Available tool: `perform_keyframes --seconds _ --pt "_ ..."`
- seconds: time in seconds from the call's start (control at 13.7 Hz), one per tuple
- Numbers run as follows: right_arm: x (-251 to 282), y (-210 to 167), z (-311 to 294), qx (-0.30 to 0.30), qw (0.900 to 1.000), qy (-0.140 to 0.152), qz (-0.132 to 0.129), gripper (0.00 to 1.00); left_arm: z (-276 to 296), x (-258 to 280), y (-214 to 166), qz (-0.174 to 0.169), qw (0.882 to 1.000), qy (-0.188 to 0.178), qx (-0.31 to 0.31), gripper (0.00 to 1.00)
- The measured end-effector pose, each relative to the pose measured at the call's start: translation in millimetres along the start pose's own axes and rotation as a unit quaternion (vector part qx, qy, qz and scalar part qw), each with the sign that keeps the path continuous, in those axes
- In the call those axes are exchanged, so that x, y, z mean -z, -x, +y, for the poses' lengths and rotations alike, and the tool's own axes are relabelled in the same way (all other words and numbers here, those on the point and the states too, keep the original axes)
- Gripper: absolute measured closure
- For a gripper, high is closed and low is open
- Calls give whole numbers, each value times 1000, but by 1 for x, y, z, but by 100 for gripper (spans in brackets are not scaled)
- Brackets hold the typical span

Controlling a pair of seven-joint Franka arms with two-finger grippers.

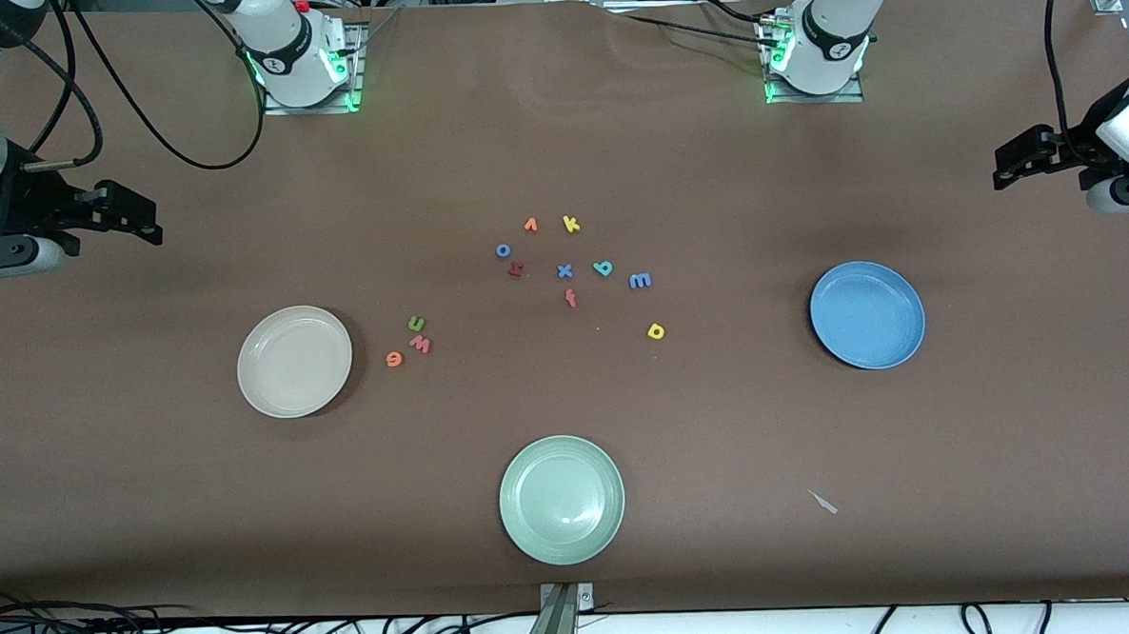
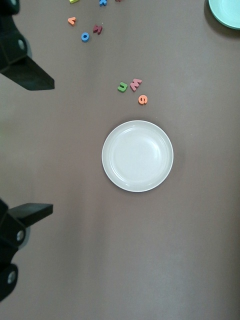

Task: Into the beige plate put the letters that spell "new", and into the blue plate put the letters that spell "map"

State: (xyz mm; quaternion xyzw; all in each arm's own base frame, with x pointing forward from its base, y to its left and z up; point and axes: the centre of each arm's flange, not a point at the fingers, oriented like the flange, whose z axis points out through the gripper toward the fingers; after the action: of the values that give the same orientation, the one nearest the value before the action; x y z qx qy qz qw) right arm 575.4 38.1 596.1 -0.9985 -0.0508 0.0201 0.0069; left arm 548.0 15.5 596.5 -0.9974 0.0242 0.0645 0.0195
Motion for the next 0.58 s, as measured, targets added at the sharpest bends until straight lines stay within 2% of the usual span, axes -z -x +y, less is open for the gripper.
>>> perform_keyframes --seconds 0.58 --pt "0 0 -2 2 1000 5 0 0 0 0 0 0 1000 0 0 0"
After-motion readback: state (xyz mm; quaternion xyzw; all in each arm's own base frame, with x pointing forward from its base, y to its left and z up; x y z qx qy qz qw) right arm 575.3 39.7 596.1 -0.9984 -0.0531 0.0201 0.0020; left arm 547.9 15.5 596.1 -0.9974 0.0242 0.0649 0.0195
